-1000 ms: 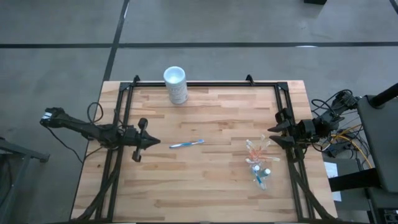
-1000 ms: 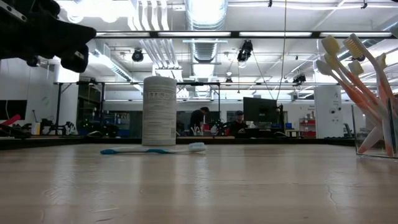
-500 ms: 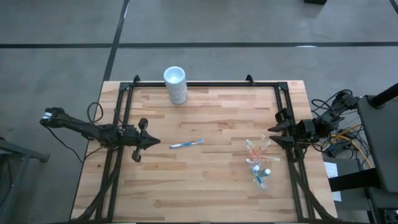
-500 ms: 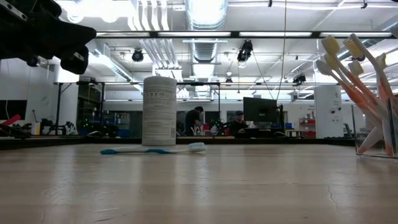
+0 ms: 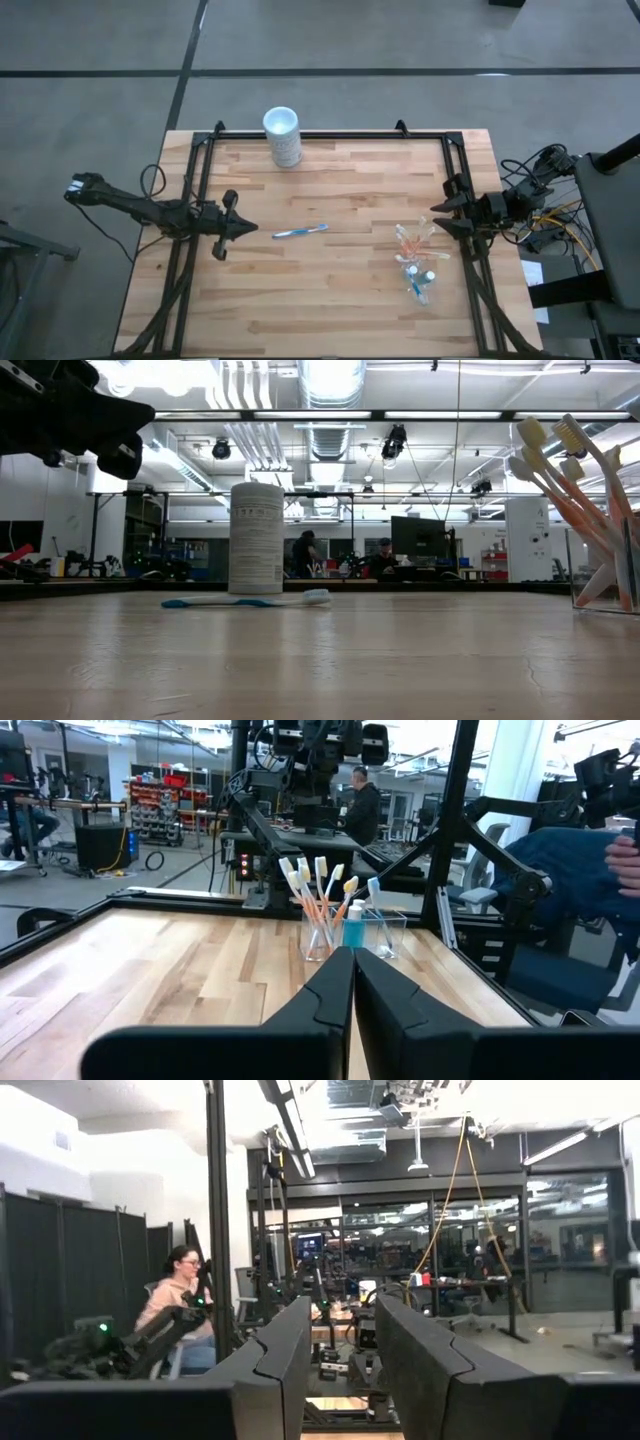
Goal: Pick & Place toothbrushing station
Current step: Put the blue toothbrush into the bottom section of the transparent organizer
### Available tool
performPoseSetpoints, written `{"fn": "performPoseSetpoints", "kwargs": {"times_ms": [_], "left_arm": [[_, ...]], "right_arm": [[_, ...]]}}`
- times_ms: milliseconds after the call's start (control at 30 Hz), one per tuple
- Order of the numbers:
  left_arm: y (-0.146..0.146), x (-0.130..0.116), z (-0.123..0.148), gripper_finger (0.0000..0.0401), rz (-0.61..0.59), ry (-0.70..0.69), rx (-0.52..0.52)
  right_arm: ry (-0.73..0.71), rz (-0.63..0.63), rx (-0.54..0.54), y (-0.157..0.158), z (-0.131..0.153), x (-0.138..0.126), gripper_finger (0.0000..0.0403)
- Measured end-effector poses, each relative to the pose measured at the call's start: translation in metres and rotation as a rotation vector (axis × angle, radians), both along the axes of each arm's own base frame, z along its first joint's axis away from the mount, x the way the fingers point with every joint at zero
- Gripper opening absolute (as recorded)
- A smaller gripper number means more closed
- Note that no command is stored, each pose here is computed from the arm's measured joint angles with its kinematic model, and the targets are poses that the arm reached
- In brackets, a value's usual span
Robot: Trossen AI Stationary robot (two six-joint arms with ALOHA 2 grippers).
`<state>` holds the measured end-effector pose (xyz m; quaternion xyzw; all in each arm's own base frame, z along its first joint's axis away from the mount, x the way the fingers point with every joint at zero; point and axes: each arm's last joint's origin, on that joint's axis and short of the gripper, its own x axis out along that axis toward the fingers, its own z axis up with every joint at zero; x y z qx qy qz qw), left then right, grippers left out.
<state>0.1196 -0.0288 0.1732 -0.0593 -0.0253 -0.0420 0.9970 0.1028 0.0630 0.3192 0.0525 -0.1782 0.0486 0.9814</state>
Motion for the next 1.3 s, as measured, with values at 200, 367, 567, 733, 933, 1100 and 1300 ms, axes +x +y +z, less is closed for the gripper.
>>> {"fn": "performPoseSetpoints", "kwargs": {"times_ms": [200,367,567,733,933,1100,1300], "left_arm": [[0.0,0.0,0.0,0.0018,0.0,0.0,0.0],[0.0,0.0,0.0,0.0016,0.0,0.0,0.0],[0.0,0.0,0.0,0.0018,0.0,0.0,0.0],[0.0,0.0,0.0,0.0016,0.0,0.001,0.0],[0.0,0.0,0.0,0.0018,0.0,0.002,0.0],[0.0,0.0,0.0,0.0017,0.0,0.002,0.001],[0.0,0.0,0.0,0.0018,0.0,0.002,0.0]], "right_arm": [[0.001,0.004,0.011,0.0,0.0,0.0,0.0116],[-0.026,-0.009,0.005,-0.001,0.003,-0.001,0.0112],[-0.024,-0.174,0.085,-0.005,0.005,0.005,0.0104],[0.015,-0.273,0.112,-0.006,0.004,0.019,0.0103],[0.055,-0.33,0.034,0.001,0.012,0.041,0.0109],[0.112,-0.387,-0.09,0.01,0.027,0.066,0.0105],[0.287,-0.38,-0.126,0.023,0.033,0.101,0.0094]]}}
